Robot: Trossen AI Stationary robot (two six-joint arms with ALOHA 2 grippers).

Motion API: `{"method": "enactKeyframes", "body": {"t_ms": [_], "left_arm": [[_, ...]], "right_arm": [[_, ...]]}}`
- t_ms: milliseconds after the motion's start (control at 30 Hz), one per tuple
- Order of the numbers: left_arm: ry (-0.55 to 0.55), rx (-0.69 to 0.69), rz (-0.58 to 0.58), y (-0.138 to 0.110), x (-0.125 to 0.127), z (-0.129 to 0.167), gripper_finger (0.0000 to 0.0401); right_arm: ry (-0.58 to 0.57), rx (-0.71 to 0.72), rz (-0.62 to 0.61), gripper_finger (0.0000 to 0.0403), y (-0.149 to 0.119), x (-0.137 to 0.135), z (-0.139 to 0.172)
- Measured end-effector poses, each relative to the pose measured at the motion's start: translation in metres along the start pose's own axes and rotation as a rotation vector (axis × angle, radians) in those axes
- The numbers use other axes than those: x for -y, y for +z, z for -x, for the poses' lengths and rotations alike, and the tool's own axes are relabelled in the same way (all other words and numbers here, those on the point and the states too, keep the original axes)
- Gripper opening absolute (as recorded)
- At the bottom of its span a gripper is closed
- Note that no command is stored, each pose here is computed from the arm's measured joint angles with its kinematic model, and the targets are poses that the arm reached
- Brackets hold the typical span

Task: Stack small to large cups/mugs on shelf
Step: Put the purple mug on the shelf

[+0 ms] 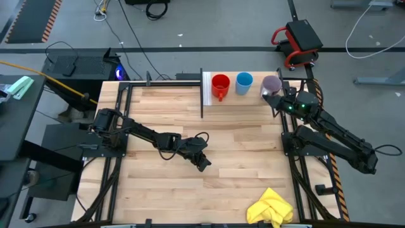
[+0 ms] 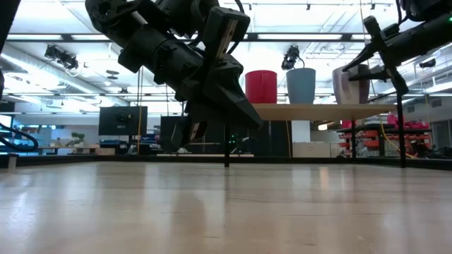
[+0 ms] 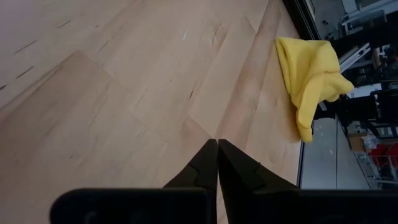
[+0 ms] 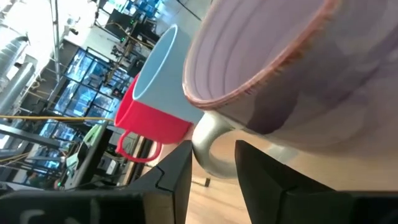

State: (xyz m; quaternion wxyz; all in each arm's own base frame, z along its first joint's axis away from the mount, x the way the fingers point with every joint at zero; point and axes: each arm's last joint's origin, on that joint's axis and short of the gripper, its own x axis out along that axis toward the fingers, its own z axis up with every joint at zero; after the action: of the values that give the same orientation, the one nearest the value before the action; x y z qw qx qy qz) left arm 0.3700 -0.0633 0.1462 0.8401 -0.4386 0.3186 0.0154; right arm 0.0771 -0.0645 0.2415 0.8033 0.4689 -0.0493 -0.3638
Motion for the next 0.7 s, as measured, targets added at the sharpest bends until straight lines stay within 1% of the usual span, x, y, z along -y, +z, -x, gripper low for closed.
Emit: {"method": "enactKeyframes", "body": {"t_ms": [300,700], "left_arm": [[0.000,0.000,0.000,0.0000,0.0000,0.0000,0.0029],[0.000,0.000,0.000,0.0000,0.0000,0.0000,0.0019]], "right_arm": [[-0.009,-0.008,-0.002,0.0140,-0.0006,0.0007,0.0004],[-0.012,-0.031,-0.021,0.0158,-0.0024,-0.0014,0.0016]]}}
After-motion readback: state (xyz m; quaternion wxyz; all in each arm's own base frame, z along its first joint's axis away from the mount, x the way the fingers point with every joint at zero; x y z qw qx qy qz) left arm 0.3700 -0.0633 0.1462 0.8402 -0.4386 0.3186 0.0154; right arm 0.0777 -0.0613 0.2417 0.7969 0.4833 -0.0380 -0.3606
